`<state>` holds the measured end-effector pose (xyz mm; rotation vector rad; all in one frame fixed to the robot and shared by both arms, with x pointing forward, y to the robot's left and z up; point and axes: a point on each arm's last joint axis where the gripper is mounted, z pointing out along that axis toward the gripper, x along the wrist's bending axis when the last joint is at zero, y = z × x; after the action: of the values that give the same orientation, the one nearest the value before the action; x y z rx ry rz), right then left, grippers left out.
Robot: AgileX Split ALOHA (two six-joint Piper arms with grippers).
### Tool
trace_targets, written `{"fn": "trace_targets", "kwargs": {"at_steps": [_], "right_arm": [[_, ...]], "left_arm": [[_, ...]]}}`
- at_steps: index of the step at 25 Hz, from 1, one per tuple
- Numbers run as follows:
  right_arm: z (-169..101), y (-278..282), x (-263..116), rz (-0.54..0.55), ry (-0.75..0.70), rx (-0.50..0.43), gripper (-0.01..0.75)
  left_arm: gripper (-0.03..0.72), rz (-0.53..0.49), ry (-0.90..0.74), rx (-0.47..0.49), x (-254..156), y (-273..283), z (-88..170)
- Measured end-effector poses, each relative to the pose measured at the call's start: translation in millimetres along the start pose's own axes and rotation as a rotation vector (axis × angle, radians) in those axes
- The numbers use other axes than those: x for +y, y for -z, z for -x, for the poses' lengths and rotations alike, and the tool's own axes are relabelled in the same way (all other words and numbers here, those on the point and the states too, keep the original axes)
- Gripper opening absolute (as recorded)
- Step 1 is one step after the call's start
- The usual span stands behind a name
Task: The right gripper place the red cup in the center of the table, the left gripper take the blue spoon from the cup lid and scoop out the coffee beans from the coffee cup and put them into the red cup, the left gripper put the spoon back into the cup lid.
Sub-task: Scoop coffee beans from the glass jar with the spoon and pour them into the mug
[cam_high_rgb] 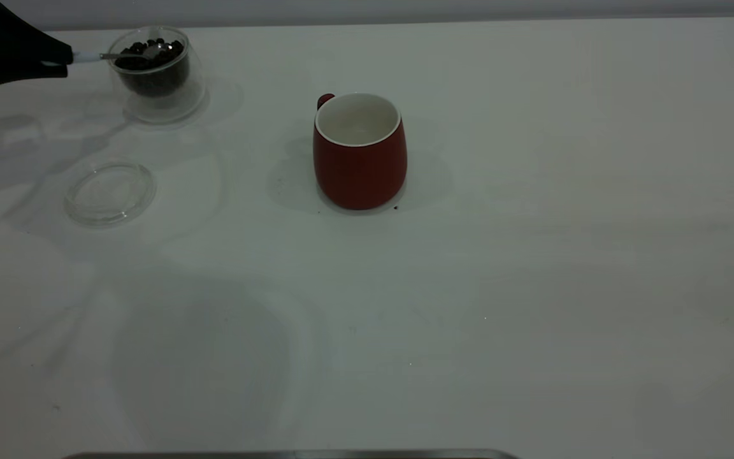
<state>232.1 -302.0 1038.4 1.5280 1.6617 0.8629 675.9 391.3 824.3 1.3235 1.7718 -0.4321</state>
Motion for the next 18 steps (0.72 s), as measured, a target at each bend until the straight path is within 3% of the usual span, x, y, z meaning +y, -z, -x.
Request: {"fn": "trace_targets", "kwargs": {"at_steps": [9,18], "right_arm": [[0.0,0.0,0.0,0.0,0.0,0.0,0.59],[0.0,0.0,0.0,0.0,0.0,0.0,0.59]], "left_arm": [[0.126,-0.059,0.057,-0.012,-7.1,-4.5,-5.3],[0.126,-0.021,0.098,-0.042,-4.4,-4.8,-6.4]]}}
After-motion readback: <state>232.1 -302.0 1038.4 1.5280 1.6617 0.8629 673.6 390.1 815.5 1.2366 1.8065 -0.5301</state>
